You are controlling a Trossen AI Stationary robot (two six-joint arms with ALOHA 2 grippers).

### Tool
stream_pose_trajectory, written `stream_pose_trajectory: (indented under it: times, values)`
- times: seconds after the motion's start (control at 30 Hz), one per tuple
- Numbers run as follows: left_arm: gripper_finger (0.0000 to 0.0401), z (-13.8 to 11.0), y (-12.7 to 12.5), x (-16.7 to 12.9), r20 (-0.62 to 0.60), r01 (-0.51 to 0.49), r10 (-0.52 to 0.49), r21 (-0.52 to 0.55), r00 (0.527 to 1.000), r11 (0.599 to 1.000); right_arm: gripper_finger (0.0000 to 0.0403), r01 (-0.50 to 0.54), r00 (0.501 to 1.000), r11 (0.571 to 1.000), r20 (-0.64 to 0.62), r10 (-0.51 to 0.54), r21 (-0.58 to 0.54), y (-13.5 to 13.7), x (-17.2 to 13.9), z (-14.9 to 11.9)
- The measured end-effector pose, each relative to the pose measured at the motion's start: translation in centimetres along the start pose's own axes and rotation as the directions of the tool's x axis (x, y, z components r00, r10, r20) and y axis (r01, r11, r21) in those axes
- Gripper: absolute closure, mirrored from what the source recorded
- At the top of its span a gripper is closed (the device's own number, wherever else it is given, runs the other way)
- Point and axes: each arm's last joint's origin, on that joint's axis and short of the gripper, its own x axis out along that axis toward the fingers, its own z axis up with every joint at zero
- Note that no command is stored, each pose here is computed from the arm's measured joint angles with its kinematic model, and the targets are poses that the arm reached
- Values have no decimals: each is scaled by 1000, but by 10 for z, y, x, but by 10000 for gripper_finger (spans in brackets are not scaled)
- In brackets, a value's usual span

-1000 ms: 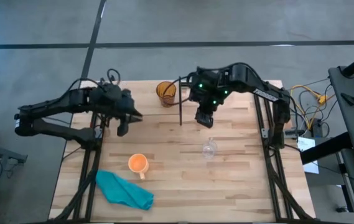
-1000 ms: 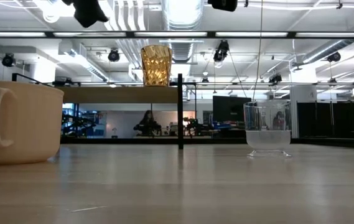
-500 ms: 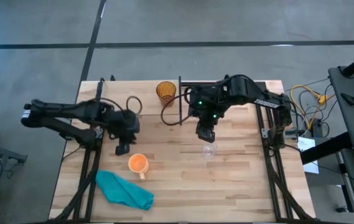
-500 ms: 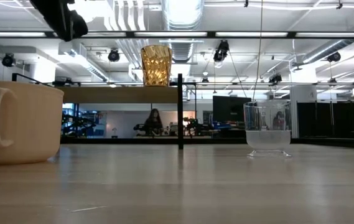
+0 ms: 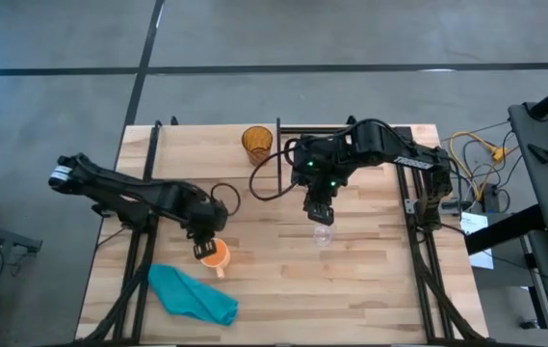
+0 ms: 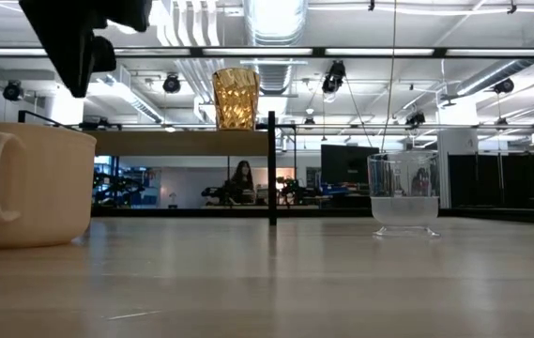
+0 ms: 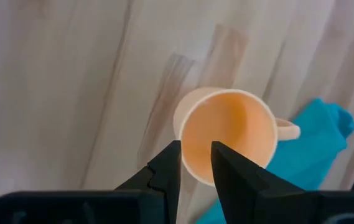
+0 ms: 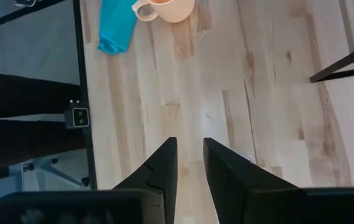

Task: Stack small to large cups/mugs on shelf
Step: Put the orange mug on the shelf

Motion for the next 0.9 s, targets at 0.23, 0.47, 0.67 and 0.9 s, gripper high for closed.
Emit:
stream_pose_trajectory:
  times: [0.23, 0.47, 0.67, 0.9]
  values:
    - [327, 3, -12, 24, -91, -56, 53, -34, 994, 998, 330, 0, 1000, 1000, 0, 0, -5, 0, 0, 0]
    - [327, 5, -18, 40, -142, -90, 86, -17, 986, 996, 327, 1, 1000, 1000, 0, -1, -8, 0, 0, 0]
    - [327, 6, -18, 42, -140, -105, 102, -15, 985, 994, 328, 1, 1000, 1000, -1, -1, -8, 0, 0, 0]
    - [327, 7, -17, 42, -121, -130, 128, -11, 984, 991, 332, 1, 1000, 1000, -1, -1, -31, 0, 0, 0]
